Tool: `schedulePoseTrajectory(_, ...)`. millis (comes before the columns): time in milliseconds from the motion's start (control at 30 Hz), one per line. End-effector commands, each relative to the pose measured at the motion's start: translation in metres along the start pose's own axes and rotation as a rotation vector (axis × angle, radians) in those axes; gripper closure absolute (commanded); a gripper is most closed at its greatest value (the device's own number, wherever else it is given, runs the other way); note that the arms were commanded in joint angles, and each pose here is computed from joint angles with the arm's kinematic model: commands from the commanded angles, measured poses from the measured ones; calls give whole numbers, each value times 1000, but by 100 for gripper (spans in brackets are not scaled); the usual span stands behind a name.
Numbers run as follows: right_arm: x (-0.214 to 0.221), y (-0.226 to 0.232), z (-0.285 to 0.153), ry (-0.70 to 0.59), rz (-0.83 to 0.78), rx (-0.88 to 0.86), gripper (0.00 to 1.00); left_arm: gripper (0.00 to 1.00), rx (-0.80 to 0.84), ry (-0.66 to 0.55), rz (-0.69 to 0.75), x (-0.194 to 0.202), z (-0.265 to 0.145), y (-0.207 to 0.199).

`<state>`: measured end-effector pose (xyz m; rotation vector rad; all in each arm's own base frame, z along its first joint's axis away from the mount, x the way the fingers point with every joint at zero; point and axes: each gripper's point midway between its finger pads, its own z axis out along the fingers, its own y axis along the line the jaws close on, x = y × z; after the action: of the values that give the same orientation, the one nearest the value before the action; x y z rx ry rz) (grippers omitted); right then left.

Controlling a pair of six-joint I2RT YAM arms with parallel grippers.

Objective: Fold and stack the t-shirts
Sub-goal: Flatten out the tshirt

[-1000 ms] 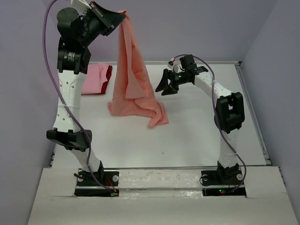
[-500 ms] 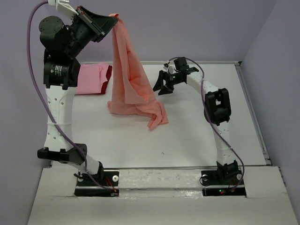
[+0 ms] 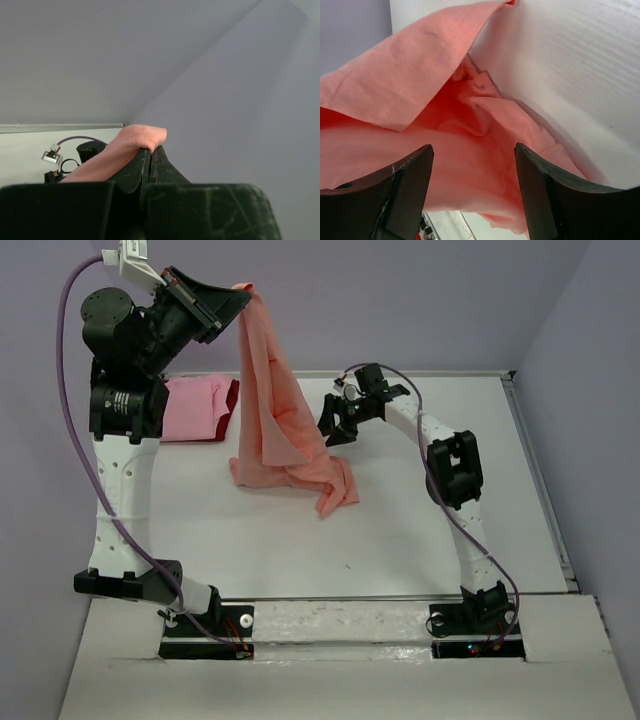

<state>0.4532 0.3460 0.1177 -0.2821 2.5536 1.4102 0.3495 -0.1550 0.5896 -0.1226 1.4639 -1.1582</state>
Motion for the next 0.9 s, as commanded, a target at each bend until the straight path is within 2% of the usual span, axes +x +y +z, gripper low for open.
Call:
schedulePoseTrajectory(0,12,-9,8,29,-31,55,28,100,109,-38,57,-14,-16,-36)
schedulePoseTrajectory(467,14,-61,-6,33,-78,354,29,100,111,-20,60,-13,-22,-32)
schedulePoseTrajectory(667,21,-67,-10,61,-104,440,29,100,105,-18,61,-14,-25,-30)
schedulePoseTrajectory(700,22,-68,-11,65,-101,447,31,100,106,-19,64,-14,-26,-30)
schedulePoseTrajectory(733,24,-69,-11,71,-101,449,41,100,105,-18,61,-13,-26,-29)
schedulePoseTrajectory(767,25,-70,-11,75,-97,453,47,100,108,-20,63,-14,-28,-30)
schedulePoseTrajectory(800,29,-73,-11,91,-86,460,64,100,105,-21,62,-14,-27,-29)
schedulePoseTrajectory(867,35,-73,-7,111,-85,462,69,100,102,-19,60,-14,-28,-27)
